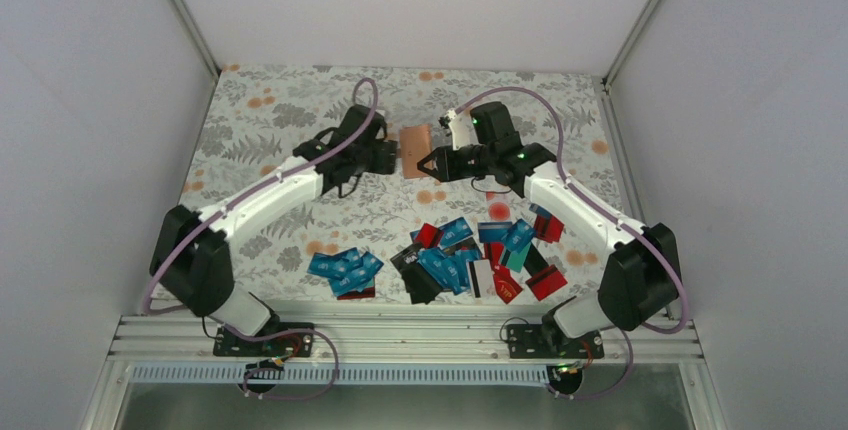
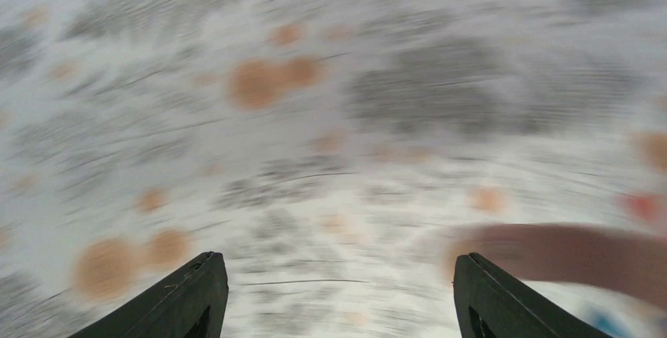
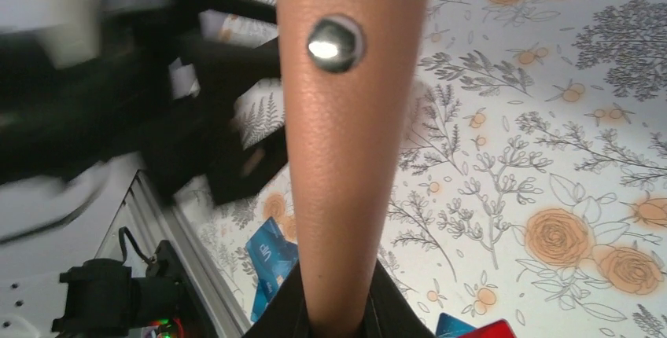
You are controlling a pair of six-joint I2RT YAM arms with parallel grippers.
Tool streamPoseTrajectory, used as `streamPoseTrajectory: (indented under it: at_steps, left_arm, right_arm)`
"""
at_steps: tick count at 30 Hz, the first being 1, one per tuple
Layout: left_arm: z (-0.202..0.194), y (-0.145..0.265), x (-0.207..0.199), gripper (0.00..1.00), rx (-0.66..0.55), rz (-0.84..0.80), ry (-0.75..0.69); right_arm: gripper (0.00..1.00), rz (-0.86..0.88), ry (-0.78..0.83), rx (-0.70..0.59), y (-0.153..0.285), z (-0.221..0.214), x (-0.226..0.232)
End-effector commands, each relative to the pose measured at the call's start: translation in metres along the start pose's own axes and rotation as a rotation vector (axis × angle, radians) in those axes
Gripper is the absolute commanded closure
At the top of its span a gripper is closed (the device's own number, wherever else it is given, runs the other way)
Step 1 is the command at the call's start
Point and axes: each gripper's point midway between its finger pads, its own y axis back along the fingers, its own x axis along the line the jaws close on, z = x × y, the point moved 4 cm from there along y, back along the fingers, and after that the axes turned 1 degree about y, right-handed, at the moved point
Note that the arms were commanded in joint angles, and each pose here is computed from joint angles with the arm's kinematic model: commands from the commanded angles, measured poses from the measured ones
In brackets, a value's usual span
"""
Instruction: Put the credit cards into the card holder
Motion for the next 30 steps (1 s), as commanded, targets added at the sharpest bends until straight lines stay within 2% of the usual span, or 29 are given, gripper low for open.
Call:
streamPoseTrajectory:
  at_steps: [1, 7, 12, 16, 25, 30]
  left_arm:
    - [-0.044, -0.023, 0.122, 0.3, 0.198, 0.408, 0.072]
    - [-0.021, 0.018, 0.092, 0.3, 0.036, 0.159, 0.144]
    - [-0.008, 0.051, 0.054, 0.27, -0.075, -0.144, 0.119]
    - [-0.005, 0.061, 0.029, 0.23, -0.083, -0.316, 0.075]
    - [-0.005, 0.037, -0.005, 0.24, -0.025, -0.379, 0.046]
    - [-0.005, 0.024, -0.007, 0.37, -0.026, -0.347, 0.058]
  right_arm:
    - [0.96, 0.045, 0.053, -0.04, 0.012, 0.011, 0.024]
    - [0.96, -0.033, -0.018, -0.001, -0.005, 0.003, 0.0]
    - [0.96, -0.006, -0.031, 0.022, -0.014, 0.003, -0.001]
    - [0.96, 0.003, -0.029, 0.029, -0.017, 0.006, 0.0]
    - [0.96, 0.032, -0.03, 0.029, -0.015, 0.004, 0.005]
    - [0.96, 0.034, -0.026, 0.027, -0.012, 0.004, 0.007]
